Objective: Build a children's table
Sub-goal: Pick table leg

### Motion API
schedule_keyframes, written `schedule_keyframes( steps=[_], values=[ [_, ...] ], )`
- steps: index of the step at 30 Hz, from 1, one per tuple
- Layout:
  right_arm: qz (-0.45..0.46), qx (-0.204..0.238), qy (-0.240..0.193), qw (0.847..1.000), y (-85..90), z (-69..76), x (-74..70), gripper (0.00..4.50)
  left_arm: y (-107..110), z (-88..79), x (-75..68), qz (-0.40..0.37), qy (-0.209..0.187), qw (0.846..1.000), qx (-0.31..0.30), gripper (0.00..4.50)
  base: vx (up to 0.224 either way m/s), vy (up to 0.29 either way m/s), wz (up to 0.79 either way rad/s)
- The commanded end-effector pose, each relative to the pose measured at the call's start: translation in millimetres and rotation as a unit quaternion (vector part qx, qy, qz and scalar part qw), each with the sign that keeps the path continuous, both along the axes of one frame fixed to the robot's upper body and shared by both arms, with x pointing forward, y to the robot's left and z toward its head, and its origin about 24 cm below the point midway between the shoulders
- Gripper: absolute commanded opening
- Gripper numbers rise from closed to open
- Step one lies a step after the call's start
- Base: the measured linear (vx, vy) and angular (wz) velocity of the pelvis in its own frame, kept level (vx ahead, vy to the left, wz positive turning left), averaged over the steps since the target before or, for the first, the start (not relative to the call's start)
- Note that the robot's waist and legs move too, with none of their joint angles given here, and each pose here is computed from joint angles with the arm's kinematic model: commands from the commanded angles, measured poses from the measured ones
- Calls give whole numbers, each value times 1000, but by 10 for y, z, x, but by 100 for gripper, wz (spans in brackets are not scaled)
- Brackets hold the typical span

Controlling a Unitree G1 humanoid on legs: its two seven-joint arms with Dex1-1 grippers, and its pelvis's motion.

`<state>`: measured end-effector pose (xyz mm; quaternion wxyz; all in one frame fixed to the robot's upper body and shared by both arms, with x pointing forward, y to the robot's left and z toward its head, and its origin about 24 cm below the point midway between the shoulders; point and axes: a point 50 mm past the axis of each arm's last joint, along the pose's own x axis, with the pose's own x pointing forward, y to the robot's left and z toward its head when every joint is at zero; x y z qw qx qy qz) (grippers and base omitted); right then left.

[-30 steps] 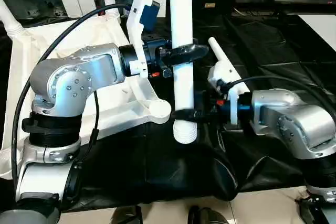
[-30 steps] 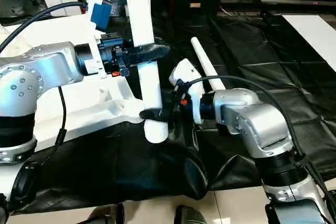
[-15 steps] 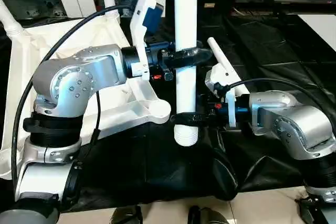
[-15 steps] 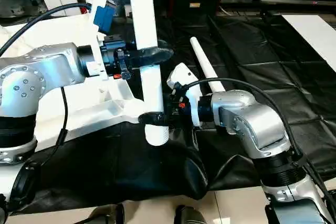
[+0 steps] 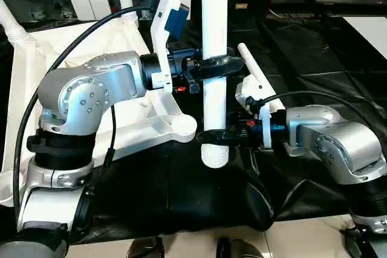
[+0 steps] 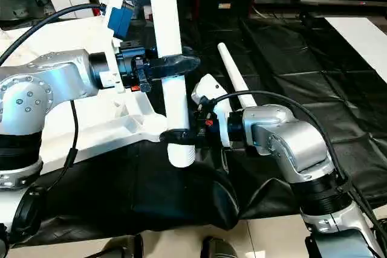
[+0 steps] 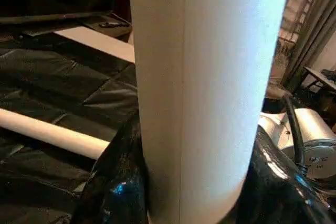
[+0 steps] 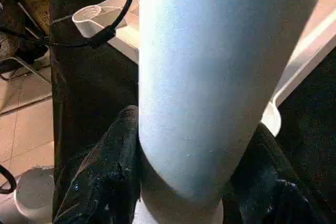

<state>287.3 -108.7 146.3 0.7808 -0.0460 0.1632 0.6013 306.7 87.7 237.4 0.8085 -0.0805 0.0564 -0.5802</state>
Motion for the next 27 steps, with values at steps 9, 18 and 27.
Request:
schedule_keyframes(
  steps=[9, 18, 27],
  values=[
    [-9, 7, 6, 1000, -12, -55, -20, 188, 7, 108, -8, -2, -7, 1000, -30, 247, 0, 0, 0],
    [-98, 154, -25, 983, -91, 234, 54, 186, 230, 47, 1, 32, -21, 977, -212, 286, 0, 0, 0],
    [-194, 131, -160, 959, -183, 372, 97, 186, 645, -347, 121, 274, -9, 937, -217, 286, 0, 0, 0]
  ],
)
